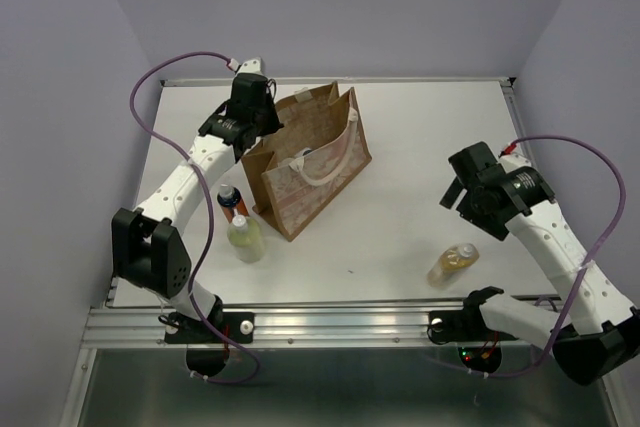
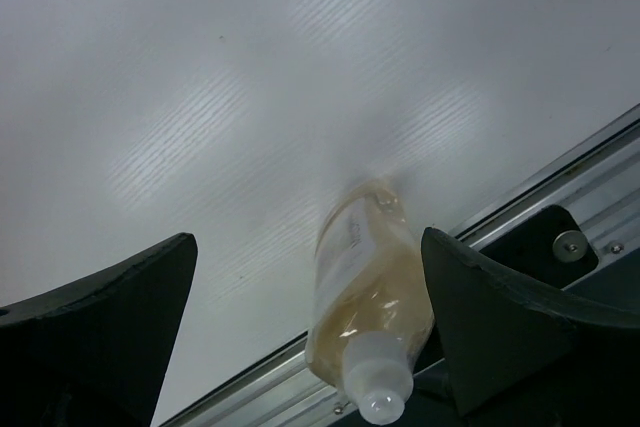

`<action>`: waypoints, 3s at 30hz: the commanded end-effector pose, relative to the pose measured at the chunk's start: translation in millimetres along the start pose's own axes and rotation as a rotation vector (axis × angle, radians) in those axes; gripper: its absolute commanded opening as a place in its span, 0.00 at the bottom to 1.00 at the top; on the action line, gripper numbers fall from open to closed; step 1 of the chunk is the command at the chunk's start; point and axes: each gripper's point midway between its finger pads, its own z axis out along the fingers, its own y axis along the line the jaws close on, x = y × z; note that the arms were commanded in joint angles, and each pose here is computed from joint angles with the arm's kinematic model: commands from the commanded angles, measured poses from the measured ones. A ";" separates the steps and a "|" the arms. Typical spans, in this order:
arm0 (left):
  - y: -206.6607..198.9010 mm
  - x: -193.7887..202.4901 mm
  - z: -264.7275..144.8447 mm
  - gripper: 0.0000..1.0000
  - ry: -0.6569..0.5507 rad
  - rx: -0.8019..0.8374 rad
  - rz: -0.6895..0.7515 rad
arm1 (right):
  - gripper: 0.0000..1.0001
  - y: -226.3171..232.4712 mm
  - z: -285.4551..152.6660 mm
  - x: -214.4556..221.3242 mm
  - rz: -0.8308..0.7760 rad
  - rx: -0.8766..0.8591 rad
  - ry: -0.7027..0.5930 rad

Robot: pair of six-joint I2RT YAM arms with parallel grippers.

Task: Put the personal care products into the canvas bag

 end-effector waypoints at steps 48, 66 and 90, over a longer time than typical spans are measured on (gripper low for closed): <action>2.9 14.1 13.0 0.00 0.063 -0.027 0.028 | 0.01 75.6 -63.4 -51.5 -0.368 -0.476 -0.071; -7.7 -8.9 0.4 0.00 0.020 0.002 0.011 | 0.01 218.1 -225.6 -180.6 -0.521 -1.164 -0.659; -7.0 -22.6 -24.5 0.00 -0.032 0.010 0.008 | 0.01 383.4 -241.4 -126.6 -0.737 -1.531 -0.561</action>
